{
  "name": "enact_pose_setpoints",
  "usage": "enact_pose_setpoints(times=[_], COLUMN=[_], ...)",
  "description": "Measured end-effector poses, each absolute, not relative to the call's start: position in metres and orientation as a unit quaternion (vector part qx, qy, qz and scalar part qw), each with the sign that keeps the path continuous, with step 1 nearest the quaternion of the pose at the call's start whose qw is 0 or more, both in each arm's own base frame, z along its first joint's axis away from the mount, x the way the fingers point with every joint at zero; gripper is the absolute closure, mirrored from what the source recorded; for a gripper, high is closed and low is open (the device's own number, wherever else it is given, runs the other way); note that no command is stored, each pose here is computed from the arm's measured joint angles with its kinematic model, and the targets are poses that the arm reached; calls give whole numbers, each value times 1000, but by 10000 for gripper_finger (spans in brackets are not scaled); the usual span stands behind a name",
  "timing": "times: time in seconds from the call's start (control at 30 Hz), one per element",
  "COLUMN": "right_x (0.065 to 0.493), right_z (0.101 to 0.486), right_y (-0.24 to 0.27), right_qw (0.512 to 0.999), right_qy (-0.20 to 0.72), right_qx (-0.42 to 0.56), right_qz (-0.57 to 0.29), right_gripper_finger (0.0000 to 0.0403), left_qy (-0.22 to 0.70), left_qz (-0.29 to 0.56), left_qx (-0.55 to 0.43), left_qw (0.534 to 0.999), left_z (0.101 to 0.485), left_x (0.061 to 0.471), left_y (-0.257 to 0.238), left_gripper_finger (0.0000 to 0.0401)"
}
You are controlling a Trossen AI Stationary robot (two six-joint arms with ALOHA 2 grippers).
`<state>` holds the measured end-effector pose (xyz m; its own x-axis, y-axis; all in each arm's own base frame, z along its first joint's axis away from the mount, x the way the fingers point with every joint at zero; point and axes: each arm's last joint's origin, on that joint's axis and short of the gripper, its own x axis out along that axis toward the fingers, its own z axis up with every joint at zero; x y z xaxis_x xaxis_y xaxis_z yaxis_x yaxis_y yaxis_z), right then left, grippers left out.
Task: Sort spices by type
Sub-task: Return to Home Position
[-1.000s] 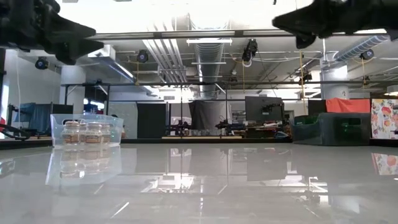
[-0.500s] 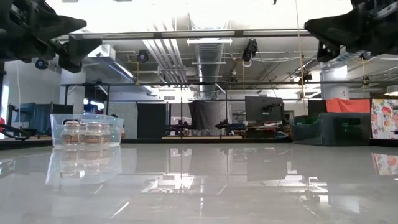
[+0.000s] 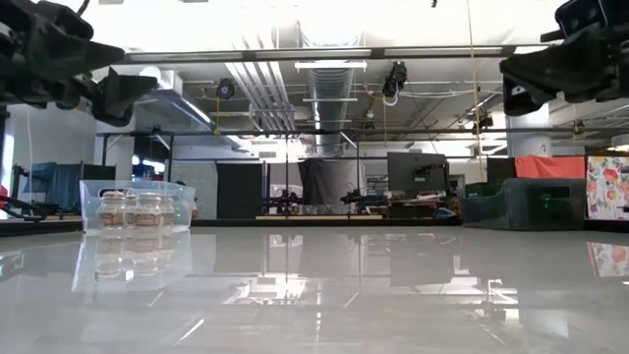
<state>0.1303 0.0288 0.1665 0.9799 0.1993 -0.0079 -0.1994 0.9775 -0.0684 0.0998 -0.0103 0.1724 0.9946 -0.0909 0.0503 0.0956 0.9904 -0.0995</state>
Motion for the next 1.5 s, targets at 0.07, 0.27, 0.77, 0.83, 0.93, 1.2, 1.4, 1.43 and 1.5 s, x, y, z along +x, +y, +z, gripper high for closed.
enact_pose_setpoints(times=[0.07,0.27,0.77,0.83,0.93,1.2,1.4,1.43,1.5], right_x=[130,130,130,129,129,121,105,103,99], right_z=[167,169,145,141,138,139,159,162,168], right_y=[29,30,30,29,29,28,16,14,12], right_qw=[994,991,987,983,977,970,983,986,990], right_qy=[0,-12,114,137,159,171,72,53,18], right_qx=[-34,-35,5,47,98,129,83,74,64], right_qz=[102,126,117,110,100,110,146,142,125], right_gripper_finger=[385,385,385,385,385,385,385,385,385], left_qy=[-20,-11,5,7,8,8,7,7,8], left_qz=[-47,-46,-45,-45,-45,-45,-44,-45,-44], left_qx=[-51,-50,-49,-49,-49,-49,-49,-49,-49], left_qw=[997,998,998,998,998,998,998,998,998], left_z=[173,172,169,169,169,169,169,169,169], left_x=[100,102,104,104,104,104,104,104,104], left_y=[-10,-10,-11,-11,-11,-11,-11,-11,-11], left_gripper_finger=[142,142,142,142,142,142,142,142,142])
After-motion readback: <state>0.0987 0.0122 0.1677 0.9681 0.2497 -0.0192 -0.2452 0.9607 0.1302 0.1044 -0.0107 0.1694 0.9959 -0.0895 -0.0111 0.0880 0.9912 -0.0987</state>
